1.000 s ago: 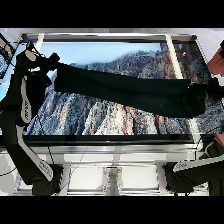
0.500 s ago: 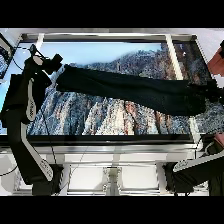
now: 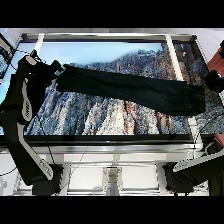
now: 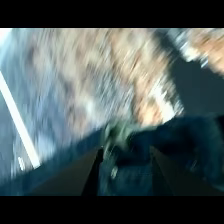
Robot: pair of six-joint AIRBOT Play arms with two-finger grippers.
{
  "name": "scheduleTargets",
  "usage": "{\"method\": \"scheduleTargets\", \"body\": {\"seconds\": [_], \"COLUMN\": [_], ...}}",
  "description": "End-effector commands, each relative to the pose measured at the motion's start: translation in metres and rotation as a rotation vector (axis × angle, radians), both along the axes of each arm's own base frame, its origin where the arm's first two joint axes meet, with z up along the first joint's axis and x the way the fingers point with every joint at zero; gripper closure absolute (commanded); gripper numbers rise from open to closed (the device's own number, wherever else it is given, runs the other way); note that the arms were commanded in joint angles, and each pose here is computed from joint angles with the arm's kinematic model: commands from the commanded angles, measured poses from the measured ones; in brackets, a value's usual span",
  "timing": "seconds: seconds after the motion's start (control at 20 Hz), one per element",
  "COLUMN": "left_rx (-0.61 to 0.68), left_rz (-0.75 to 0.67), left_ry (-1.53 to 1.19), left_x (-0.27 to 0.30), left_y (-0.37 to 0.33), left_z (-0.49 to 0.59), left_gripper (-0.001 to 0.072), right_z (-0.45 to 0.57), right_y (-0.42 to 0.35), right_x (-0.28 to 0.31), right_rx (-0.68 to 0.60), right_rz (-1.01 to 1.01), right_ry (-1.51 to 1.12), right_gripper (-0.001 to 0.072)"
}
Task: Fold the clothes and pants, and hang the long-sleeved shirts on hangers.
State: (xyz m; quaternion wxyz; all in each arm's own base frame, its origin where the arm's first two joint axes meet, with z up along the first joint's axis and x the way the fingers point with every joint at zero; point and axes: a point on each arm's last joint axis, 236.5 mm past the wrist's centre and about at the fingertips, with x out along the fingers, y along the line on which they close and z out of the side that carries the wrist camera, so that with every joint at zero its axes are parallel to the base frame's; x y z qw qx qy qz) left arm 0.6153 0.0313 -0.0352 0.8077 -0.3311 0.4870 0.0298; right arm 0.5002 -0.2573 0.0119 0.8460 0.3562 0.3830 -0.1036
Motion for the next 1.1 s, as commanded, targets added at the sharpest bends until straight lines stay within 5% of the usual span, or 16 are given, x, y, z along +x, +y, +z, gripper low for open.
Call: {"method": "scheduleTargets", "body": {"seconds": [0.0, 0.5, 0.55, 0.8, 1.05], "left_rx": [-0.011, 0.132, 0.138, 0.125, 0.205], "left_rz": [-0.071, -0.109, -0.130, -0.214, -0.145], "left_ry": [0.118, 0.049, 0.053, 0.159, 0.306], "left_x": [-0.032, -0.017, -0.017, -0.038, -0.079], "left_y": [0.006, 0.019, 0.015, -0.008, 0.039], "left_z": [-0.011, -0.015, -0.019, -0.046, -0.025], "left_gripper": [0.0106, 0.0116, 0.0169, 0.0671, 0.0672], "right_z": [0.008, 0.002, 0.002, 0.002, 0.003], "right_y": [0.035, 0.071, 0.073, 0.087, 0.092], "right_x": [-0.023, -0.052, -0.055, -0.070, -0.076], "right_rx": [0.041, 0.155, 0.163, 0.208, 0.224], "right_rz": [0.199, 0.319, 0.328, 0.387, 0.414], "right_ry": [0.093, 0.195, 0.204, 0.248, 0.263], "right_gripper": [0.0367, 0.0369, 0.0369, 0.0371, 0.0371]}}
